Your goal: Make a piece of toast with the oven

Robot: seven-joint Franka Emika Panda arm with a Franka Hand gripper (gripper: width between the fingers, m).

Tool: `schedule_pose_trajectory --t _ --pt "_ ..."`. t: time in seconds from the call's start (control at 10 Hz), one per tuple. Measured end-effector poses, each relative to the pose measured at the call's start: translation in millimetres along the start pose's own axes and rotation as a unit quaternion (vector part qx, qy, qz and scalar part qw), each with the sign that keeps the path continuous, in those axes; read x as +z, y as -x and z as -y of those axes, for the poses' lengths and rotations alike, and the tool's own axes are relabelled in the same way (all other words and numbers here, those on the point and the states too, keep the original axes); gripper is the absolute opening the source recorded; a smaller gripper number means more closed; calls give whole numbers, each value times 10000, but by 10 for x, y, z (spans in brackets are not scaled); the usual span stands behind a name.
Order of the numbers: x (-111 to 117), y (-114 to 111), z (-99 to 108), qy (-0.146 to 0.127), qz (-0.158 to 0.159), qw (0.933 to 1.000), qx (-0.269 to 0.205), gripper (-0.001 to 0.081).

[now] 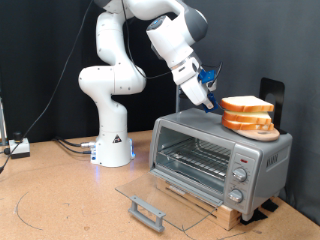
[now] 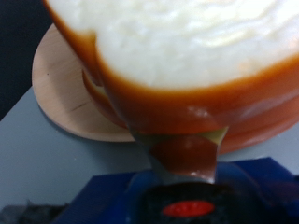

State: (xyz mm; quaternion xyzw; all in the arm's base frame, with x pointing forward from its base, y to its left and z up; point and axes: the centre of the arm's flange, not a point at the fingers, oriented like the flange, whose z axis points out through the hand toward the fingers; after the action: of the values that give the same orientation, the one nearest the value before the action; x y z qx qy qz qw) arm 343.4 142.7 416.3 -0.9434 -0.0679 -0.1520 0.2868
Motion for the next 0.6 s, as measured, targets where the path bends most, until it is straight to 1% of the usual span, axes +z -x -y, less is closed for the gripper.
schedule_pose_trajectory --t 0.1,0.3,0.5,0.6 --pt "-47 -4 -76 -26 -53 10000 -1 464" --pt "-226 8 -333 -111 -106 9999 22 464" --pt "-423 17 -595 22 1 10000 71 464" --pt "-522 13 -727 100 -68 9998 139 464"
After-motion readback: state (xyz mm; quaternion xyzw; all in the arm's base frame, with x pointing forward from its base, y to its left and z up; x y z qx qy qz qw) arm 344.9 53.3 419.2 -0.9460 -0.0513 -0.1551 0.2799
